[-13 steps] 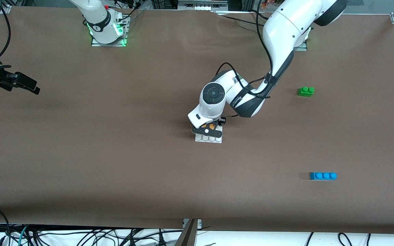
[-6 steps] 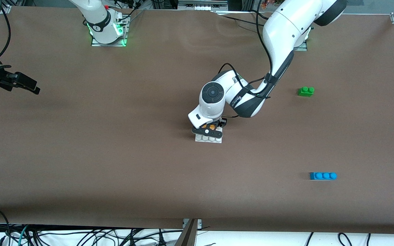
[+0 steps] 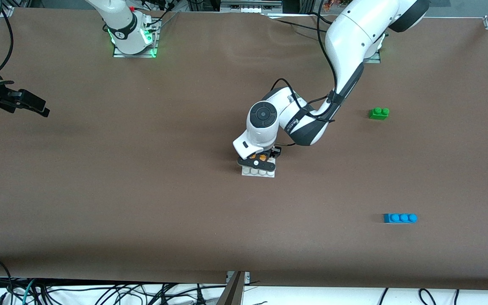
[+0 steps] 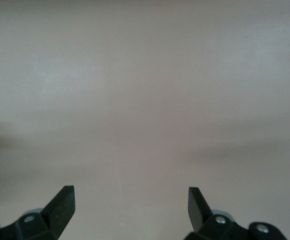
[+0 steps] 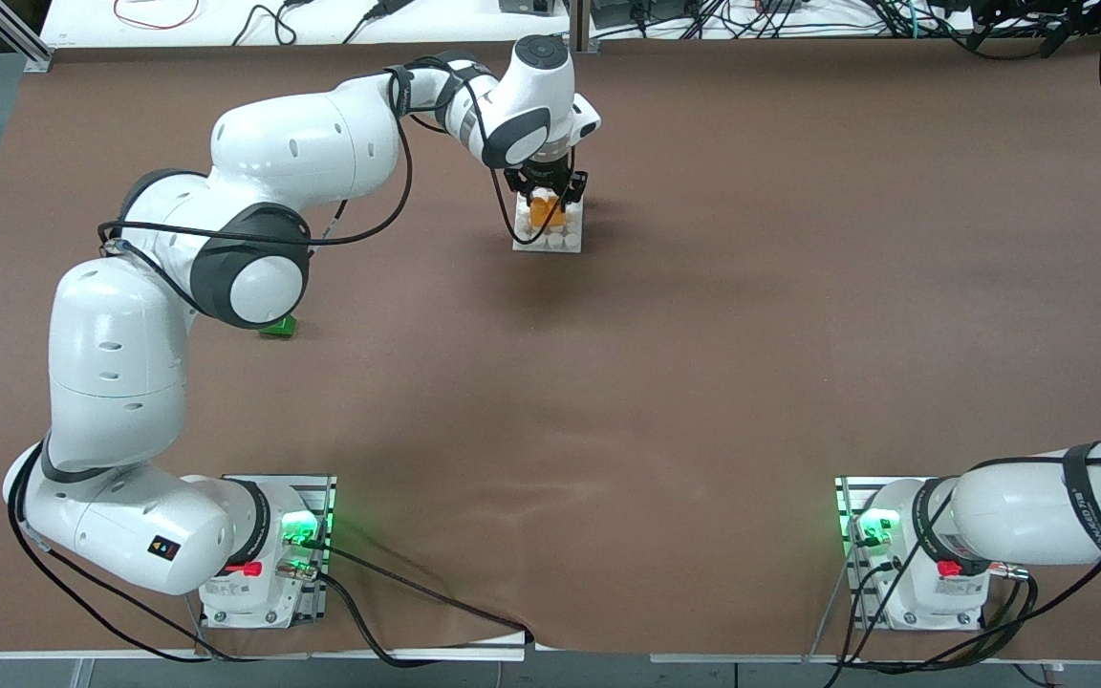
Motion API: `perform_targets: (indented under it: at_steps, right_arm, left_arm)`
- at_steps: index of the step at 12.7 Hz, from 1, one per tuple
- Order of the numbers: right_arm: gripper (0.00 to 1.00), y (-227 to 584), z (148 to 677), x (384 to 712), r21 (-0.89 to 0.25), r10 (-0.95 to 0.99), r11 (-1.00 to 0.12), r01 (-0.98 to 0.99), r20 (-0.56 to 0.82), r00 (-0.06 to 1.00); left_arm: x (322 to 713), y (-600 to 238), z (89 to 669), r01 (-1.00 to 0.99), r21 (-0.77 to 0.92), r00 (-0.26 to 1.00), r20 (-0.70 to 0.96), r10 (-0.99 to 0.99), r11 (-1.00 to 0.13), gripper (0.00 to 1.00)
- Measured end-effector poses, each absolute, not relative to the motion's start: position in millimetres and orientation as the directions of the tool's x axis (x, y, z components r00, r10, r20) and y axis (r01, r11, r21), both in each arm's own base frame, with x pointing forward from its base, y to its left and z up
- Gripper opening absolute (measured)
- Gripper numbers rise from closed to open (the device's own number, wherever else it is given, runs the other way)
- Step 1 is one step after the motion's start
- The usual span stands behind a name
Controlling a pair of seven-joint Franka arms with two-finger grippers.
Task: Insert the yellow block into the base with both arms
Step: 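Press the yellow block down onto the plate studs with the left gripper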
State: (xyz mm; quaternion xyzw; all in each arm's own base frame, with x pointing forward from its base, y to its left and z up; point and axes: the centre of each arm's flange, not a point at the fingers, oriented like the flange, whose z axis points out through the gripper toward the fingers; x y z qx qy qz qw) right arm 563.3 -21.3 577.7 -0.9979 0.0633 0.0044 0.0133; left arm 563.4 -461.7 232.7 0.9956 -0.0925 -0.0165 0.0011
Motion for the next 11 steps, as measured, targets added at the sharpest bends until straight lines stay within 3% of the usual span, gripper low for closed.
perform_targets:
  at_steps: [11]
  right_arm:
    - [1.00, -21.3, 577.7, 563.3, -0.026, -0.126, -0.992, -0.126, -0.010, 0.992]
  left_arm:
    - [561.6, -464.3, 232.7, -0.211, -0.011, 0.977, -0.020, -0.211, -0.977, 0.63]
